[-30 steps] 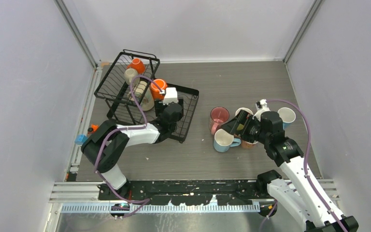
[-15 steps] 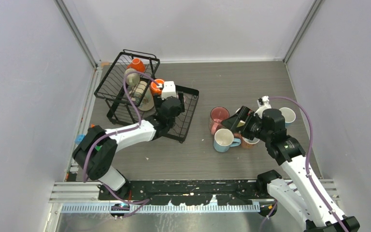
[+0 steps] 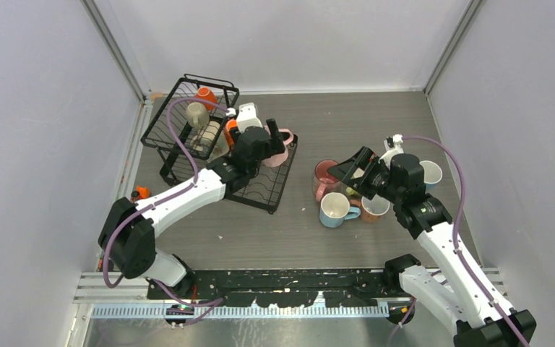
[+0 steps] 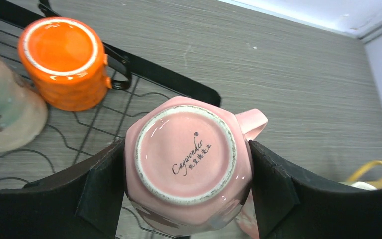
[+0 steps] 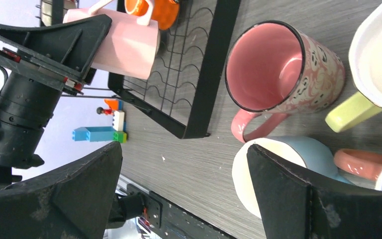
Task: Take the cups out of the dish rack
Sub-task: Place the cup at the center of the board.
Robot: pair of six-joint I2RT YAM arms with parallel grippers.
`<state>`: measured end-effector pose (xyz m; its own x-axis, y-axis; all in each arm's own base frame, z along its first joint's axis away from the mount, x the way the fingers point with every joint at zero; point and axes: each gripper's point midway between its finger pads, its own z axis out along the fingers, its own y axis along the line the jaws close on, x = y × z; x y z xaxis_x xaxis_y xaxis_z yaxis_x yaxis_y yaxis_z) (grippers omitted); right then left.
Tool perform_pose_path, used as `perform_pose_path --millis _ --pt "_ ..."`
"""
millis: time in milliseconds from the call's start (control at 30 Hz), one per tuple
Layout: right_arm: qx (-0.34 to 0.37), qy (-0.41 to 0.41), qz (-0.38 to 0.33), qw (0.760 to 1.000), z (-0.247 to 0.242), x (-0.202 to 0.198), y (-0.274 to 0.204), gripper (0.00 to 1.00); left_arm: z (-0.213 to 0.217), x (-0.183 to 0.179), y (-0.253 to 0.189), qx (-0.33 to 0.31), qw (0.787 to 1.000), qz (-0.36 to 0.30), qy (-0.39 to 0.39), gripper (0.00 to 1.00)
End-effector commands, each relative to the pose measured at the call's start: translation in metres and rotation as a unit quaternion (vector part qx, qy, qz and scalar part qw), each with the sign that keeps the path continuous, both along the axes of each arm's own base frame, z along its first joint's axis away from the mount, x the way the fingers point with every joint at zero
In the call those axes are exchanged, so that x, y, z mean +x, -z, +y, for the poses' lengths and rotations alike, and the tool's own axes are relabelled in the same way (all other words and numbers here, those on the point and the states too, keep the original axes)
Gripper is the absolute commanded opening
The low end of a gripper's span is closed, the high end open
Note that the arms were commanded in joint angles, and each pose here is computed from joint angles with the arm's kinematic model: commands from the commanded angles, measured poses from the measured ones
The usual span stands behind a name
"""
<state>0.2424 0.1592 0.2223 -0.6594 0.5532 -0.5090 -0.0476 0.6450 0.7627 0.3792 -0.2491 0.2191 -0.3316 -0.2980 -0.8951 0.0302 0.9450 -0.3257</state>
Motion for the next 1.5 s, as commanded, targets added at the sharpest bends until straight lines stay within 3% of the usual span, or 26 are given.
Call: perform_pose_path --millis 0,533,967,1267,1467 --pt "0.042 0.005 -0.062 0.997 0.007 0.015 -0.047 1.0 -0.023 -0.009 -0.073 -0.121 0.992 -0.026 0.027 0.0" --pt "0.115 -0.018 -0.101 0.988 0.046 0.033 -0.086 0.99 -0.057 -0.033 -0.125 -0.294 0.952 0.037 0.081 0.0" --pt "0.098 -0.003 -0.131 0.986 0.067 0.039 -0.091 0.95 -0.076 -0.033 -0.14 -0.453 0.876 0.111 0.122 0.0" --pt "0.117 -0.021 -0.162 0.98 0.081 0.049 -0.111 0.82 -0.09 -0.039 -0.141 -0.506 0.836 0.152 0.148 0.0" --pt "0.11 -0.016 -0.184 0.977 0.081 0.058 -0.123 0.75 -0.095 -0.042 -0.143 -0.52 0.823 0.164 0.157 0.0"
